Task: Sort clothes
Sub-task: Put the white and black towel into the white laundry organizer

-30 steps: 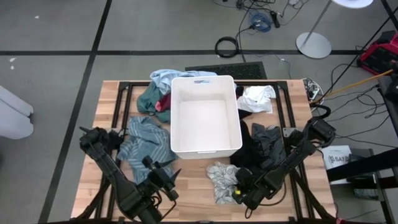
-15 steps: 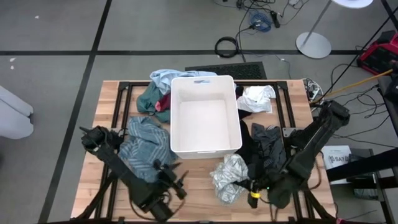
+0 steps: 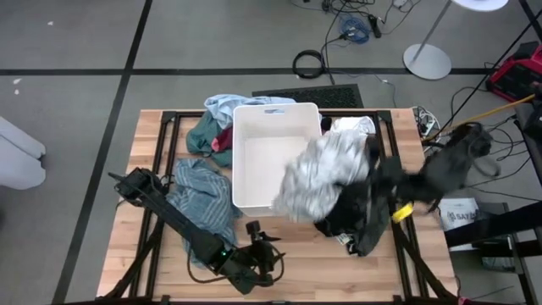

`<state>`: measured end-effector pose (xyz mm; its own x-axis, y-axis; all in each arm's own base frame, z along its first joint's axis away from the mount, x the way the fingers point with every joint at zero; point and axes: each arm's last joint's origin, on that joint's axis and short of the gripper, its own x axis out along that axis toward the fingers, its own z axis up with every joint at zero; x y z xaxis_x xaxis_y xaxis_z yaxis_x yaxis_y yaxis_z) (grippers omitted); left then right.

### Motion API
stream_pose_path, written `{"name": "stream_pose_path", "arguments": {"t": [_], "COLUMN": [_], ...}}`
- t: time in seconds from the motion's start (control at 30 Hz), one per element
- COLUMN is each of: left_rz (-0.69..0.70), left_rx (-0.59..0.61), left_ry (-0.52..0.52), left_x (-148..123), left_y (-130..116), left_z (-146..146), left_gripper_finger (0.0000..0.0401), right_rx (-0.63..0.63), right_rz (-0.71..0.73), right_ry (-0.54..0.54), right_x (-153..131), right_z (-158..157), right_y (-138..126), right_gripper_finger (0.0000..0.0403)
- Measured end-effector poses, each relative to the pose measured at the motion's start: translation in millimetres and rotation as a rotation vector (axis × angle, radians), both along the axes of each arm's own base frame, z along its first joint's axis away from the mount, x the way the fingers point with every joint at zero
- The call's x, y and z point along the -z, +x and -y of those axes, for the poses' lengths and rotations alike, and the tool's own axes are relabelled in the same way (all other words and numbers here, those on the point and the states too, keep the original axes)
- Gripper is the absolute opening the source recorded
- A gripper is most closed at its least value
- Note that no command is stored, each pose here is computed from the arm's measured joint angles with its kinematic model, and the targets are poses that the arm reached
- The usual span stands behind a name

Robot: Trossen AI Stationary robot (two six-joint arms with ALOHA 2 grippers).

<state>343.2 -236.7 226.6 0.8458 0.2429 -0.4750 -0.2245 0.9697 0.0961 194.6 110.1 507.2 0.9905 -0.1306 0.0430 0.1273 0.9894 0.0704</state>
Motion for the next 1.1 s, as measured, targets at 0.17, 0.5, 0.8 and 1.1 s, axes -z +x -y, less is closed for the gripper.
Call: {"name": "stream_pose_path", "arguments": {"t": [0.17,0.5,0.8,1.1], "left_rz": [0.008,0.039,0.028,0.029], "left_rx": [-0.024,-0.062,-0.045,-0.056], "left_ry": [-0.034,-0.060,-0.016,0.017], "left_x": [19,25,25,25], "left_y": [-2,9,10,11], "left_z": [-6,-26,-28,-30], "left_gripper_finger": [0.0212,0.0212,0.0212,0.0212], "right_rx": [0.020,0.074,-0.010,-0.088], "right_rz": [0.073,-0.164,-0.430,-0.678], "right_ry": [-0.040,0.096,0.370,0.686], "right_x": [-32,10,93,140], "right_z": [45,129,190,234], "right_y": [-1,55,125,128], "right_gripper_finger": [0.0025,0.0024,0.0024,0.0060]}}
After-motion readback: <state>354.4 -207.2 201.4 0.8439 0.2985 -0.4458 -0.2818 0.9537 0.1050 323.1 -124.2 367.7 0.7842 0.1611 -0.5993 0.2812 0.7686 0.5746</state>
